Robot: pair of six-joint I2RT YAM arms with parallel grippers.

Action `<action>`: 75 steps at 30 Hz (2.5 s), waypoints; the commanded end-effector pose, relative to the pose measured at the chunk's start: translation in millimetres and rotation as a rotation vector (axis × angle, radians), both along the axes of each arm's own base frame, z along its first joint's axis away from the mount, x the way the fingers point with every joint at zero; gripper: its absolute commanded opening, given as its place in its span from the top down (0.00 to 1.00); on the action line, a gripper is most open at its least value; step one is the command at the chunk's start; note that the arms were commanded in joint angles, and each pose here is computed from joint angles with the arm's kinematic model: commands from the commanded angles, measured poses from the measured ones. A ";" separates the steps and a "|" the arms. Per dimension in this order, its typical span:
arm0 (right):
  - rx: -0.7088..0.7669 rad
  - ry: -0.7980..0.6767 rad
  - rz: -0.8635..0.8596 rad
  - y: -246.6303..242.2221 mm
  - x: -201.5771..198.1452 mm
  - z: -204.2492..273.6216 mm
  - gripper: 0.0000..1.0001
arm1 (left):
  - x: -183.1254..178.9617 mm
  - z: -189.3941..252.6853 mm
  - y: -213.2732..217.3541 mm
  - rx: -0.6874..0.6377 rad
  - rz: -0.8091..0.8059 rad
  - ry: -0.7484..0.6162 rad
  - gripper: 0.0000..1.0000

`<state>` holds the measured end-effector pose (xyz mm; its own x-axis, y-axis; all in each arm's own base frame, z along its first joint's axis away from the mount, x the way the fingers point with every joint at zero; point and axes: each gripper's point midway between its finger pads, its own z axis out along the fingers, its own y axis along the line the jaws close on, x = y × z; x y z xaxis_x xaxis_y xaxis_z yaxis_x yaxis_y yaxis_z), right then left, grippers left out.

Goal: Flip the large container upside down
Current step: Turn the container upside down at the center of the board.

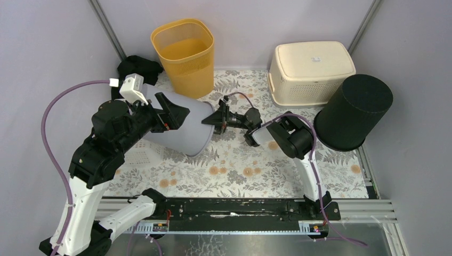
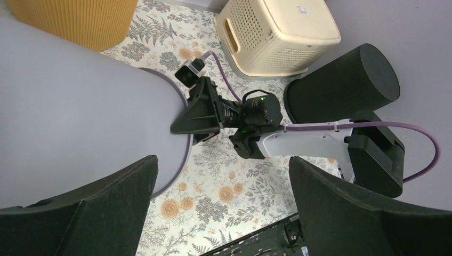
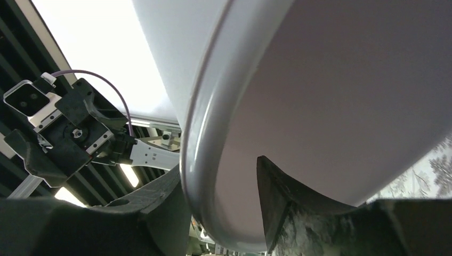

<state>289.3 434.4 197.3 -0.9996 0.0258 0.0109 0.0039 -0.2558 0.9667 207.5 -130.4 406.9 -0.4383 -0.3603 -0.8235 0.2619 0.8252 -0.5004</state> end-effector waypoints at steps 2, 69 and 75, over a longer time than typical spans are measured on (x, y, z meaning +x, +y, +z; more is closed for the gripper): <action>0.032 -0.141 -0.030 -24.7 -11.0 9.5 0.48 | 3.3 -0.3 3.5 0.006 0.020 -0.011 0.00; -0.888 -0.103 -0.200 -163.4 -45.7 -130.4 0.34 | 4.8 -45.1 9.0 0.047 0.052 0.058 0.00; -0.863 -0.152 -0.196 -164.7 -51.5 -108.7 0.34 | 0.8 -57.2 19.1 0.060 0.097 0.076 0.00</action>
